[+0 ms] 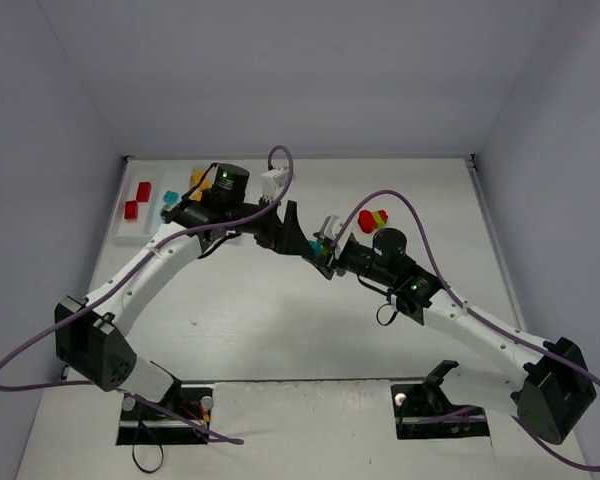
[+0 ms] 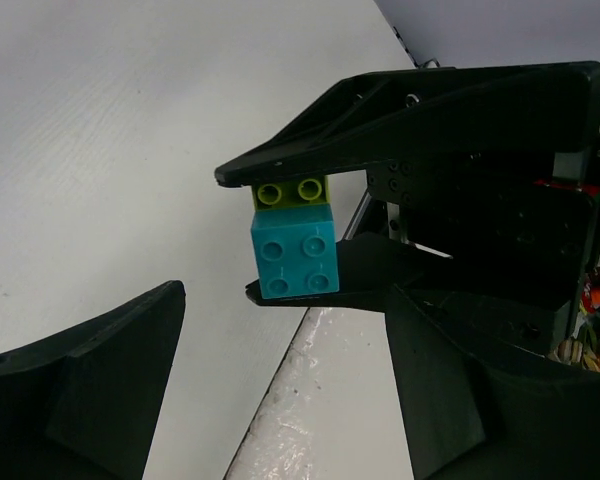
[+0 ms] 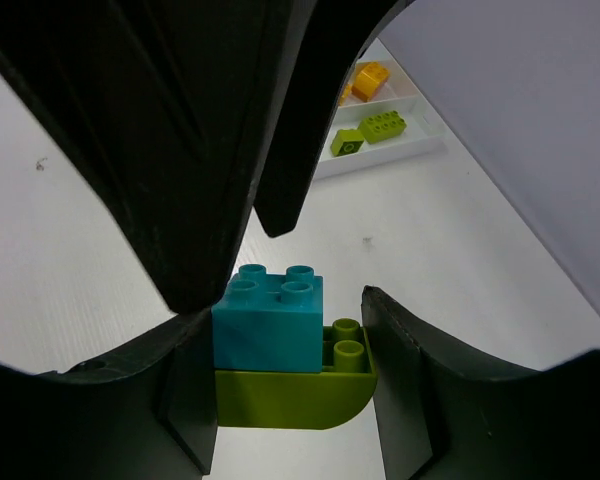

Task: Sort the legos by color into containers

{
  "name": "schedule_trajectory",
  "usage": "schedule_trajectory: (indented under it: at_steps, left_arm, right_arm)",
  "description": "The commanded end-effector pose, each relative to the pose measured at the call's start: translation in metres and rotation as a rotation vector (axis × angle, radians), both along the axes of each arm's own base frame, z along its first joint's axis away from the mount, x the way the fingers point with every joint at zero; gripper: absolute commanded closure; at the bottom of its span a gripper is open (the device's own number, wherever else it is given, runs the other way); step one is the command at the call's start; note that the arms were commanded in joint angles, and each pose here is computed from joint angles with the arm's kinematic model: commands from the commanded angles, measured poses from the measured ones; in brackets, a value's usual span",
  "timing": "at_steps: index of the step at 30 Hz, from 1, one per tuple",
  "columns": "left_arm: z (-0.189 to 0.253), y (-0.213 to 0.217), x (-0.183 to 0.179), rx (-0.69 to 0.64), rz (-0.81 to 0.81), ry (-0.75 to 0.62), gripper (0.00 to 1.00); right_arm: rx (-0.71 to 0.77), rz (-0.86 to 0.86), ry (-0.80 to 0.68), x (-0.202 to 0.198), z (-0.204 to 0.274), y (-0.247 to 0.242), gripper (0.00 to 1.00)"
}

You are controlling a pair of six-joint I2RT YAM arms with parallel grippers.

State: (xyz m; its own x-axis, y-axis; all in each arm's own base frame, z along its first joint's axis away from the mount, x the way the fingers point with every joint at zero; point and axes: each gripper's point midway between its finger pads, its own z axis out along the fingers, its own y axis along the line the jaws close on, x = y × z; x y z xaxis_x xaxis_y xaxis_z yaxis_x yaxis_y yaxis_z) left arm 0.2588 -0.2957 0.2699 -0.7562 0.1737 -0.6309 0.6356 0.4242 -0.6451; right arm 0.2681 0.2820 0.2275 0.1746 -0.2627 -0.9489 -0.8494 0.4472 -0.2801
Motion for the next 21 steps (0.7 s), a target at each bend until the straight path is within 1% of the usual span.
schedule_trajectory:
  at_steps: [1,8,13,19,21]
  left_arm:
    - [0.042,-0.008,-0.01,-0.085,-0.043,-0.109,0.26]
    - [0.033,-0.011,-0.007,-0.051,-0.025,-0.122,0.27]
    - [0.03,-0.02,-0.004,-0.046,-0.017,-0.139,0.34]
    - [0.032,-0.026,0.0,-0.056,-0.008,-0.147,0.39]
    - [0.03,-0.026,0.001,-0.054,-0.008,-0.14,0.43]
  right_arm:
    - [0.081,0.038,-0.12,0.0,0.053,0.01,0.91]
    - [0.089,0.042,-0.122,-0.001,0.057,0.012,0.91]
    - [0.085,0.056,-0.116,-0.003,0.054,0.017,0.9]
    - [0.083,0.056,-0.112,-0.004,0.052,0.018,0.9]
    - [0.083,0.055,-0.112,-0.004,0.052,0.018,0.9]
